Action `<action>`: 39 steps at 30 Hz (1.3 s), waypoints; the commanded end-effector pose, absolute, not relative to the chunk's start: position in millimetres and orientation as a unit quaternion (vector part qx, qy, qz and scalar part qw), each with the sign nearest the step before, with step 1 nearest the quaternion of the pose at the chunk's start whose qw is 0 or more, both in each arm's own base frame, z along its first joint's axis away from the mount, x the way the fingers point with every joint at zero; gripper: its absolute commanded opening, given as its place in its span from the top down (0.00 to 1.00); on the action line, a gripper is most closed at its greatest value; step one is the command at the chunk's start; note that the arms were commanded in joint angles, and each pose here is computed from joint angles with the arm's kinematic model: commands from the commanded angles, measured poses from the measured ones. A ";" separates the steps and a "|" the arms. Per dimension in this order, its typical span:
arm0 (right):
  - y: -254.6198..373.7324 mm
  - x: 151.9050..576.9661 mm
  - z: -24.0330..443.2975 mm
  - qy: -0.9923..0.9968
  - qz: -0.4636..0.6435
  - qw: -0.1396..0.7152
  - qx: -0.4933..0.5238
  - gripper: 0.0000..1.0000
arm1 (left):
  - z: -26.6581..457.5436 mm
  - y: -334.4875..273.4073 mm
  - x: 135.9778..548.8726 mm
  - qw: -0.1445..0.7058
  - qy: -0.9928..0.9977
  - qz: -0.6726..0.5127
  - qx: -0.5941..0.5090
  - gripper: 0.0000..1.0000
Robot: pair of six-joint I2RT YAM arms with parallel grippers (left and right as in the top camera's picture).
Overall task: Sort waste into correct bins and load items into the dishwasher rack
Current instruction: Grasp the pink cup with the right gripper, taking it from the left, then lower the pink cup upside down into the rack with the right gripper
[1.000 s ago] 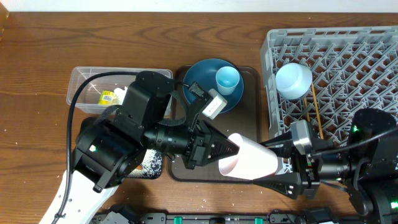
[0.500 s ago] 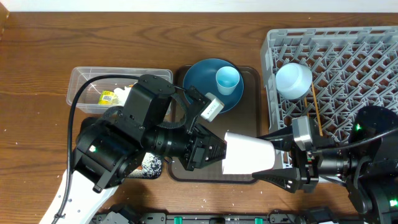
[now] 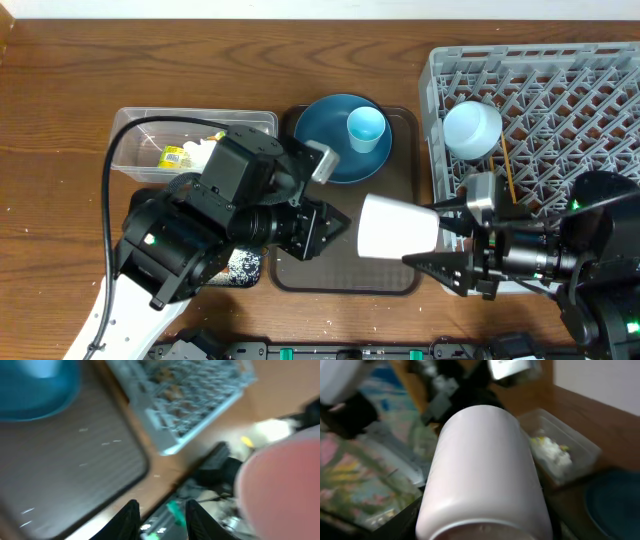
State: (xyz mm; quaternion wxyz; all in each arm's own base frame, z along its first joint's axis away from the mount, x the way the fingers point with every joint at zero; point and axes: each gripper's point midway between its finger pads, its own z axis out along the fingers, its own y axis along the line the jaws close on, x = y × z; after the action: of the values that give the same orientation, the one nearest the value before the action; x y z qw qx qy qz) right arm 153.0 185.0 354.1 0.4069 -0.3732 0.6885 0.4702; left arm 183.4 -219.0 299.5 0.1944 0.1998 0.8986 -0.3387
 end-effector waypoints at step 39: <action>26.0 251.6 189.3 0.972 -0.010 0.234 0.019 0.74 | 251.3 -160.7 228.3 0.221 0.958 -0.121 0.133 0.02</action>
State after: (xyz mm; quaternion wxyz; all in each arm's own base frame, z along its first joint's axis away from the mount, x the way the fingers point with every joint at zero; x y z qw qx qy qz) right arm 245.5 29.7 195.2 0.2425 0.0079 0.9701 0.0004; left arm 227.1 -164.3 252.8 0.2195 0.1355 0.9572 -0.1312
